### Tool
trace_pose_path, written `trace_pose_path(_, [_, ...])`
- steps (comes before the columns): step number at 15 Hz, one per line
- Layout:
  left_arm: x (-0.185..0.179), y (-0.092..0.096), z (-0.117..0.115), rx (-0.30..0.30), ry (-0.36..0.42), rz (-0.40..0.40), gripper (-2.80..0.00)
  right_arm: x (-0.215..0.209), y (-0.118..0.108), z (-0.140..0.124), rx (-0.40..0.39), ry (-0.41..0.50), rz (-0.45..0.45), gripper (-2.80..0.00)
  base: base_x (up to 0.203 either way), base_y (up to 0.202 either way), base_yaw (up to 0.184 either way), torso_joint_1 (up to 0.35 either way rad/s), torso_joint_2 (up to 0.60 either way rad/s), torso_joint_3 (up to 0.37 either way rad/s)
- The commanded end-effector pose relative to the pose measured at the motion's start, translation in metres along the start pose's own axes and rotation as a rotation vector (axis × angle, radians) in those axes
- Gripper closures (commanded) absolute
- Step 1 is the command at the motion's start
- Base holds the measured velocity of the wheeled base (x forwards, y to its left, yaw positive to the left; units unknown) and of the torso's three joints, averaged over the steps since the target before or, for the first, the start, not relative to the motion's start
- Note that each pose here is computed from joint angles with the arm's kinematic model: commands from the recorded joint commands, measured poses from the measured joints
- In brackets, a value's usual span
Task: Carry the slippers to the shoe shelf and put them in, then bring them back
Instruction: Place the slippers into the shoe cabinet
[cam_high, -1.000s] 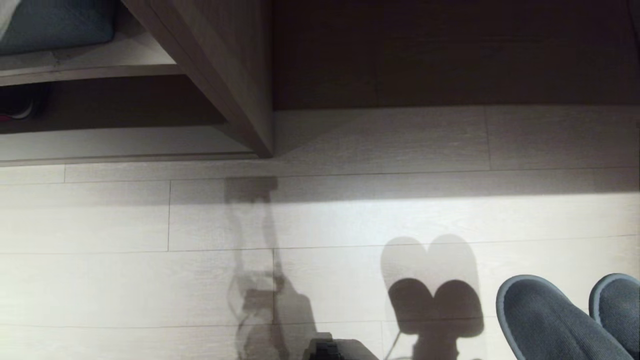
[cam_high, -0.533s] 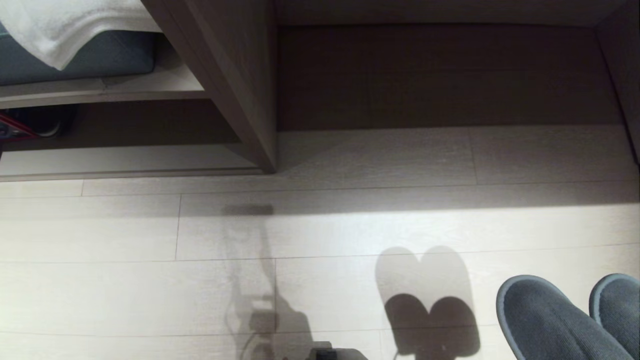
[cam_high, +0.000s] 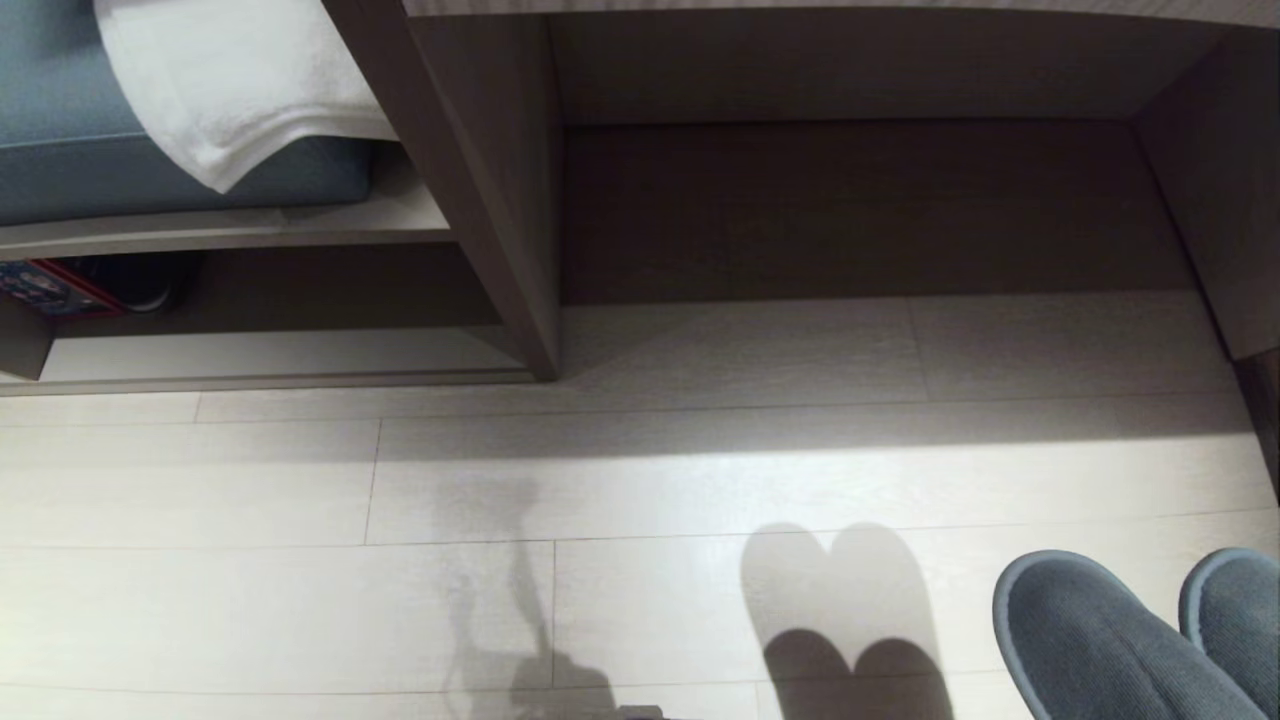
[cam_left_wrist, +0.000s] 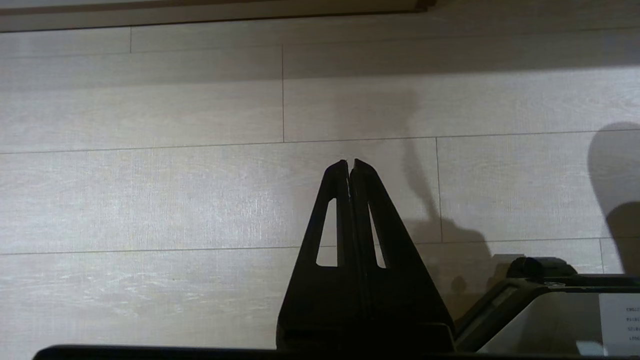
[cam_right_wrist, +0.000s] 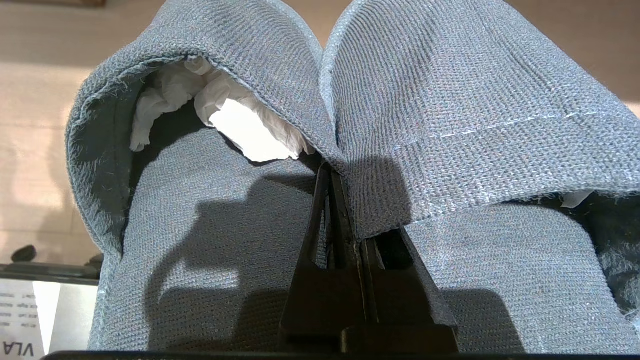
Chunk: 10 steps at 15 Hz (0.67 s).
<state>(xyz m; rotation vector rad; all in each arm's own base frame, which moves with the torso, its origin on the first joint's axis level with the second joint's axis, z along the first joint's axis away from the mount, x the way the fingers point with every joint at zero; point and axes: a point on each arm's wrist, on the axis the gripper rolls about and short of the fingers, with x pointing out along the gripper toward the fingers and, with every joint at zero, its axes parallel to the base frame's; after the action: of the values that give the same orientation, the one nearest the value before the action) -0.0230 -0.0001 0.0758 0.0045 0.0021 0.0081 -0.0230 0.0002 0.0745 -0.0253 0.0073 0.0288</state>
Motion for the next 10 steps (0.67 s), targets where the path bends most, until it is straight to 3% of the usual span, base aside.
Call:
trace_pose_path(1, [0.0000, 0.0000, 0.0000, 0.000, -0.001, 0.001, 0.00, 0.0003, 0.0000, -0.0003, 0.000, 0.003, 0.002, 0.00, 0.000, 0.000, 0.000, 0.003, -0.01, 0.203])
trace_pose_path(10, [0.0000, 0.0000, 0.0000, 0.000, -0.001, 0.001, 0.00, 0.0002, 0.0000, 0.0000, 0.000, 0.002, 0.001, 0.00, 0.000, 0.000, 0.000, 0.002, 0.00, 0.204])
